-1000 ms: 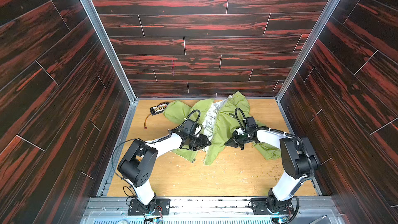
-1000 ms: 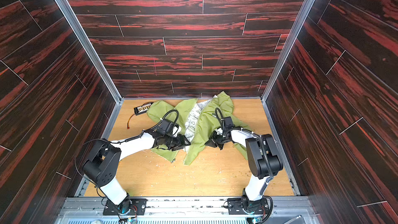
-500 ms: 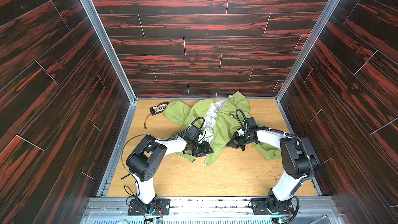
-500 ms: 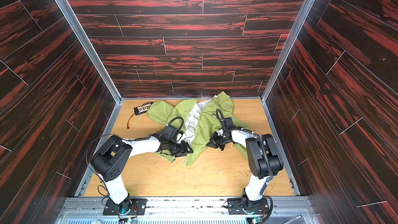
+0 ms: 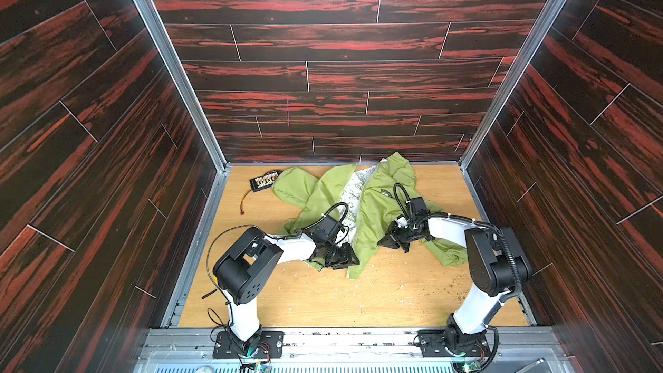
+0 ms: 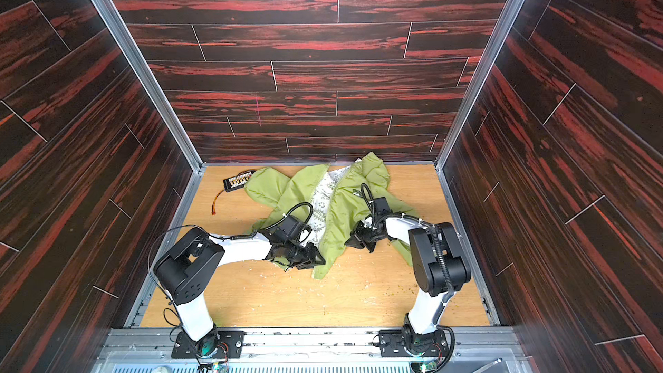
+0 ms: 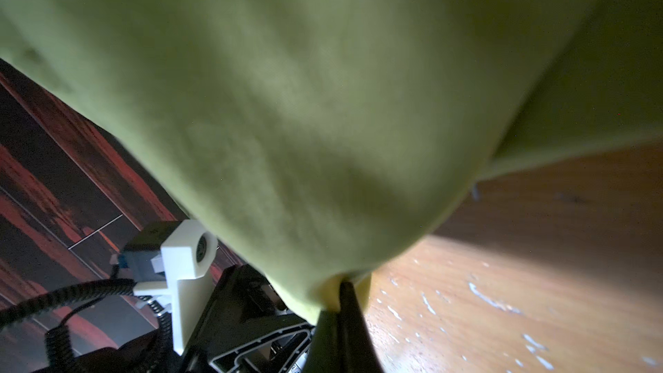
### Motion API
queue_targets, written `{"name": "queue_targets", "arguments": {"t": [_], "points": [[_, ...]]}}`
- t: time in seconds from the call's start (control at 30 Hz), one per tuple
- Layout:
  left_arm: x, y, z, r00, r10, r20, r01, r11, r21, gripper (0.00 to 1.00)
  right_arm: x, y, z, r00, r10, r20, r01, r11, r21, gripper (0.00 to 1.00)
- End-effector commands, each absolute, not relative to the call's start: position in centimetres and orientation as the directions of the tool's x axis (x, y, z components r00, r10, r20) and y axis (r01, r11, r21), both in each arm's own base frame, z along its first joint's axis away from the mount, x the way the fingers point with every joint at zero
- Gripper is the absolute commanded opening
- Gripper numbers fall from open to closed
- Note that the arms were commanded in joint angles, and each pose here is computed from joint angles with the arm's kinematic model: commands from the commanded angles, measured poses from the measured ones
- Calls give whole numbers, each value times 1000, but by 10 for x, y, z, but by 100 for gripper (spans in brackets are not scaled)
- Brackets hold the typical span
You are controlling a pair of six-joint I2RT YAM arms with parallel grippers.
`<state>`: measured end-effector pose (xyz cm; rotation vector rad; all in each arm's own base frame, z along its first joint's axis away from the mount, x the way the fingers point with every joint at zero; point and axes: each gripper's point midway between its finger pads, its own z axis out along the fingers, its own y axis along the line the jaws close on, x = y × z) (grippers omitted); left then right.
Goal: Zip up the jacket
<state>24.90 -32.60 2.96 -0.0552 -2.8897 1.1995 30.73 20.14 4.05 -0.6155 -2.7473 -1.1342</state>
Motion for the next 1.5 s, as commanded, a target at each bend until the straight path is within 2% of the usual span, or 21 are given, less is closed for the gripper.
{"name": "queue_targets", "arguments": {"t": [0.0, 0.17, 0.33, 0.47, 0.53, 0.73, 0.8, 0.87, 1.0, 1.2, 1.3, 1.4, 1.47], "points": [[248, -329, 44, -999, 38, -28, 47, 691, -722, 36, 300, 198, 27, -900, 333, 282, 436, 646, 627, 0], [246, -330, 49, -998, 42, -38, 56, 690, -721, 28, 299, 199, 27, -899, 335, 283, 438, 641, 631, 0], [246, -330, 54, -998, 45, -44, 63, 694, -717, 16, 301, 199, 31, -901, 335, 276, 432, 638, 637, 0], [251, -334, 64, -997, 53, -52, 75, 694, -716, 2, 303, 199, 39, -906, 336, 258, 419, 633, 651, 0], [254, -337, 72, -997, 57, -61, 83, 694, -715, 0, 304, 196, 46, -909, 341, 239, 410, 627, 663, 10], [270, -350, 128, -987, 83, -137, 158, 659, -735, 0, 306, 168, 73, -897, 409, 168, 396, 575, 716, 51], [276, -356, 147, -982, 95, -161, 184, 641, -745, 0, 304, 157, 79, -885, 438, 160, 403, 547, 734, 60], [280, -365, 166, -979, 106, -175, 203, 613, -764, 0, 303, 150, 81, -876, 454, 162, 409, 523, 748, 64], [289, -381, 197, -973, 125, -195, 231, 560, -796, 0, 301, 144, 83, -866, 465, 184, 417, 469, 779, 67], [302, -408, 247, -967, 126, -223, 255, 436, -863, 0, 305, 148, 91, -864, 462, 200, 411, 419, 810, 67], [304, -420, 269, -965, 123, -230, 260, 375, -890, 0, 307, 146, 93, -861, 467, 200, 413, 414, 811, 60], [304, -427, 271, -969, 121, -215, 245, 355, -902, 0, 305, 144, 93, -862, 466, 197, 414, 425, 805, 48], [301, -431, 265, -972, 124, -198, 229, 351, -908, 0, 299, 142, 91, -863, 468, 188, 414, 443, 795, 44]]}}
